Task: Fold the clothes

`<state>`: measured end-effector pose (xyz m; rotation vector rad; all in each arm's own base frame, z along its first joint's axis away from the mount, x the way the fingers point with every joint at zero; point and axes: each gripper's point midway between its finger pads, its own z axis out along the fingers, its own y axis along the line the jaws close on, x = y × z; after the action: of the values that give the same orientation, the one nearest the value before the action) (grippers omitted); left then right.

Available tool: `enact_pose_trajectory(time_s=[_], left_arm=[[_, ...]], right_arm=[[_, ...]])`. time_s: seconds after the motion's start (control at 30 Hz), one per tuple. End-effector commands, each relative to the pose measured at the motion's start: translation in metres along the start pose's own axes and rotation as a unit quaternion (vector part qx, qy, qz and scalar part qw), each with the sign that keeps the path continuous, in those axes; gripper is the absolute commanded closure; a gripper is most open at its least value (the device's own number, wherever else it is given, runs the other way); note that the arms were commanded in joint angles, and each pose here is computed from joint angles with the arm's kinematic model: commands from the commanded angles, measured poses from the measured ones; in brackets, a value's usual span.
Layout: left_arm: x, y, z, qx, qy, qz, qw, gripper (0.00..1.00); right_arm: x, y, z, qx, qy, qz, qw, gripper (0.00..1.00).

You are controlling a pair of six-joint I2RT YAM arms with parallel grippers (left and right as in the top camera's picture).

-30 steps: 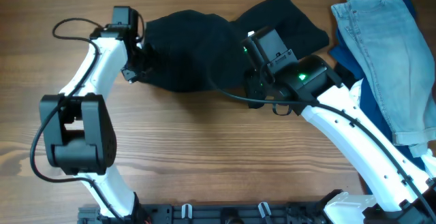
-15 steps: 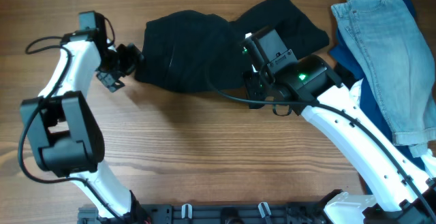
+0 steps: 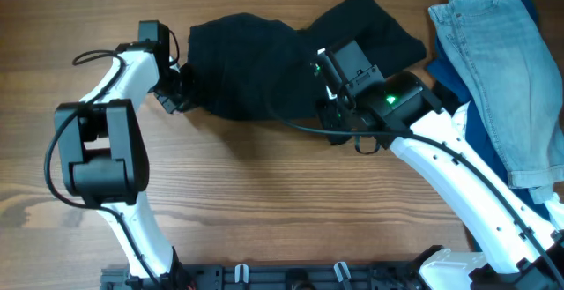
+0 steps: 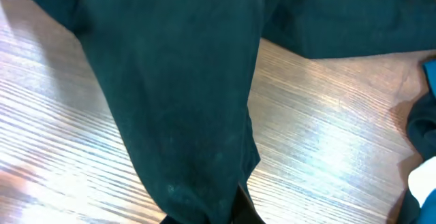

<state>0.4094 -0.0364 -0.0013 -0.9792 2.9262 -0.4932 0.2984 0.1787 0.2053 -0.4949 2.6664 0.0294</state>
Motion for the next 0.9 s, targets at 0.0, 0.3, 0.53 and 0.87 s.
enact_pose_trajectory(time_s=[0.0, 0.3, 0.53, 0.87], left_arm=[[-0.002, 0.011, 0.025, -0.016, 0.004, -0.006, 1.0, 0.96], [-0.016, -0.009, 0.009, 0.006, -0.044, 0.015, 0.999, 0.96], [-0.008, -0.062, -0.072, 0.033, -0.154, 0.082, 0.984, 0.96], [0.003, -0.089, -0.238, 0.068, -0.385, 0.101, 0.915, 0.96]], right_arm=[[0.001, 0.003, -0.007, -0.011, -0.008, -0.003, 1.0, 0.96], [-0.014, 0.006, -0.008, -0.017, -0.037, 0.001, 0.999, 0.96], [-0.031, 0.007, -0.01, -0.018, -0.073, 0.012, 0.997, 0.96], [-0.039, -0.03, -0.009, 0.04, -0.088, 0.063, 0.993, 0.96]])
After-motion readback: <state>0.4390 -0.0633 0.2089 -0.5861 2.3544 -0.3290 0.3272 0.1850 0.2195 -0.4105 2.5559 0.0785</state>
